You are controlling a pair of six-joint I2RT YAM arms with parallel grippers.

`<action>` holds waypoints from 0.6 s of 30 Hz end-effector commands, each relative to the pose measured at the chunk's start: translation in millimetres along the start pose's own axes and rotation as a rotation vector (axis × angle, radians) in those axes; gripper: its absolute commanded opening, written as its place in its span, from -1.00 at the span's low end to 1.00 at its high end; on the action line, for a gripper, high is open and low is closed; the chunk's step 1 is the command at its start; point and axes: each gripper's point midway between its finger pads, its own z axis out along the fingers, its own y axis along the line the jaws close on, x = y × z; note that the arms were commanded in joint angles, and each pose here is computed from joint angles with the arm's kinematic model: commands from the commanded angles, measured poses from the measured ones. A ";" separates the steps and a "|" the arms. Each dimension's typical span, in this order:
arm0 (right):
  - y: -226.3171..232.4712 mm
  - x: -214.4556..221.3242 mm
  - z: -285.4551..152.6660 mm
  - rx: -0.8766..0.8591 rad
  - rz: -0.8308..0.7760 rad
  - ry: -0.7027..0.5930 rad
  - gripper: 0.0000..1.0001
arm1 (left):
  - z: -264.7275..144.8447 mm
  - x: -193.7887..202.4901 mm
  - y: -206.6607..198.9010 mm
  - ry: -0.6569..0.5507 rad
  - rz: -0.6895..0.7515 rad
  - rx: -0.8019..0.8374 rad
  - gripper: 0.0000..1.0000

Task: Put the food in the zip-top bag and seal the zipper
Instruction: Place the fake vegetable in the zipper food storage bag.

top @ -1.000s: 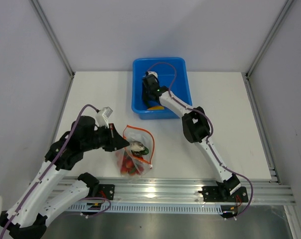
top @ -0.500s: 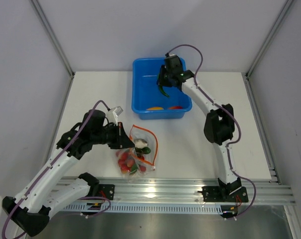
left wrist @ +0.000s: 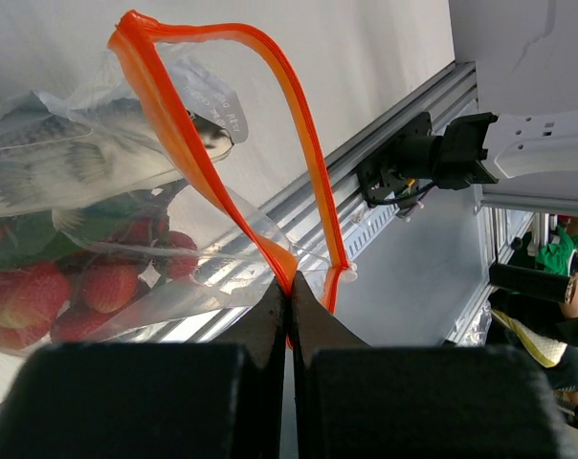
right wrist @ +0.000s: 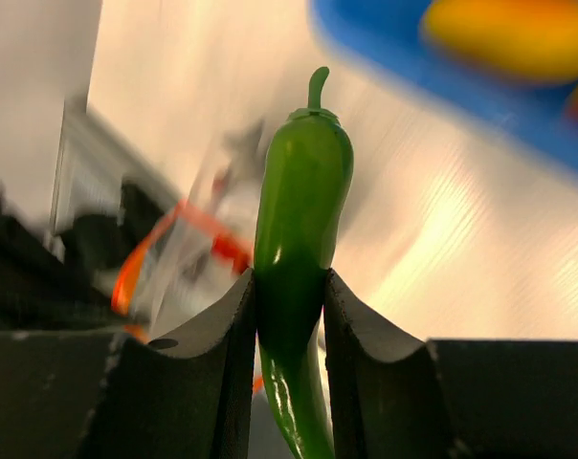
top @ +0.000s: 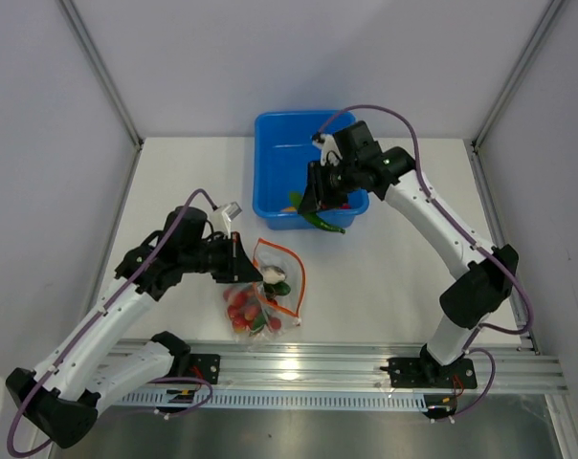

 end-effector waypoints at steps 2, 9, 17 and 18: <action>47.5 80.7 -45.1 -0.174 -0.030 0.269 -1.00 | -5.2 -14.2 -15.7 -0.042 0.042 0.057 -0.99; 77.9 109.8 -64.3 -0.298 -0.073 0.341 -1.00 | -4.5 -17.9 -17.6 -0.043 0.036 0.056 -0.99; 88.3 130.2 -63.1 -0.363 -0.025 0.428 -1.00 | -6.7 -24.5 -24.3 -0.049 0.046 0.067 -0.99; 87.8 131.3 -58.6 -0.365 -0.016 0.442 -1.00 | -7.1 -24.7 -24.7 -0.052 0.047 0.070 -0.99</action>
